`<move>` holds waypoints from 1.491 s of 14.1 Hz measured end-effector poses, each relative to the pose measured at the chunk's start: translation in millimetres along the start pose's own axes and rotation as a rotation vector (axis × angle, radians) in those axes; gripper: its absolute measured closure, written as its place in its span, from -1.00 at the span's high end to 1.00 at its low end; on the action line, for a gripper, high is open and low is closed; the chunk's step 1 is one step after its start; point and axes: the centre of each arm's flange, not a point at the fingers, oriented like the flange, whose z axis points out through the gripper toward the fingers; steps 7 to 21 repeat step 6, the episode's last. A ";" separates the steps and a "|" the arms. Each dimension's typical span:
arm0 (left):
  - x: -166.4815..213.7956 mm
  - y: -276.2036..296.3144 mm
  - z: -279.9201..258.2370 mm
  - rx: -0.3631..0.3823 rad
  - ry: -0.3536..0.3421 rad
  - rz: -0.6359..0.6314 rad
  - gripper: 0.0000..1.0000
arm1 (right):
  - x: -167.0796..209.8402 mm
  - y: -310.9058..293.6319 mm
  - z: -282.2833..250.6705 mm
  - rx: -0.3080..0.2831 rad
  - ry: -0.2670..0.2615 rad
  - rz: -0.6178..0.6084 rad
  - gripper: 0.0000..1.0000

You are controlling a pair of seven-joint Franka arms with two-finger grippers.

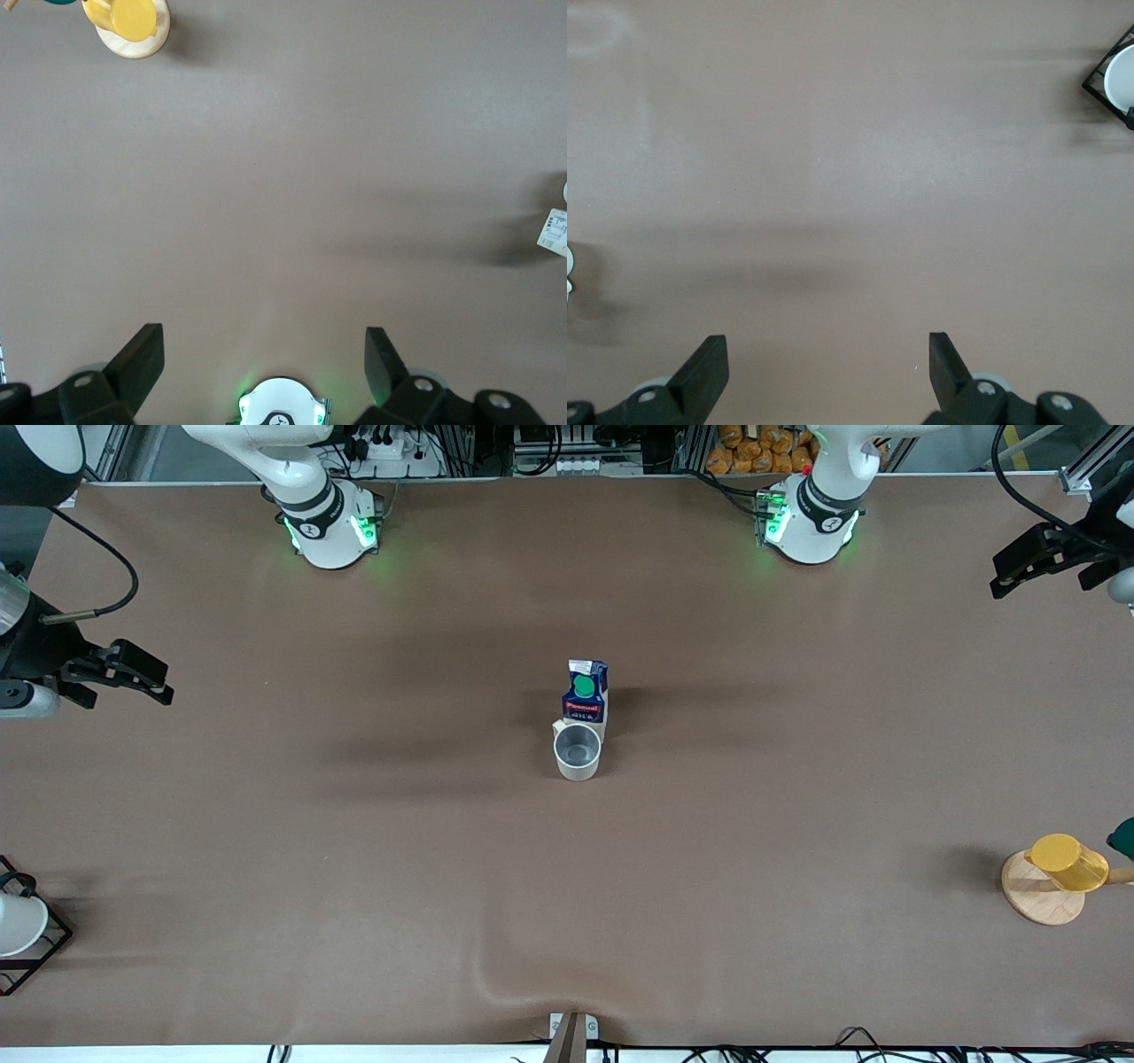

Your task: Place milk next to cup

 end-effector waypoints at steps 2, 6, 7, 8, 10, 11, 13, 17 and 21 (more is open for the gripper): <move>0.5 -0.5 0.2 -0.001 0.002 -0.001 1.00 | 0.0 0.1 0.0 0.000 0.000 0.000 1.00; 2.4 8.1 -3.1 -0.002 0.020 0.016 1.00 | 0.1 0.1 0.8 0.000 -0.002 0.000 1.00; 2.4 8.1 -3.1 -0.002 0.020 0.016 1.00 | 0.1 0.1 0.8 0.000 -0.002 0.000 1.00; 2.4 8.1 -3.1 -0.002 0.020 0.016 1.00 | 0.1 0.1 0.8 0.000 -0.002 0.000 1.00; 2.4 8.1 -3.1 -0.002 0.020 0.016 1.00 | 0.1 0.1 0.8 0.000 -0.002 0.000 1.00; 2.4 8.1 -3.1 -0.002 0.020 0.016 1.00 | 0.1 0.1 0.8 0.000 -0.002 0.000 1.00; 2.4 8.1 -3.1 -0.002 0.020 0.016 1.00 | 0.1 0.1 0.8 0.000 -0.002 0.000 1.00; 2.4 8.1 -3.1 -0.002 0.020 0.016 1.00 | 0.1 0.1 0.8 0.000 -0.002 0.000 1.00; 2.4 8.1 -3.1 -0.002 0.020 0.016 1.00 | 0.1 0.1 0.8 0.000 -0.002 0.000 1.00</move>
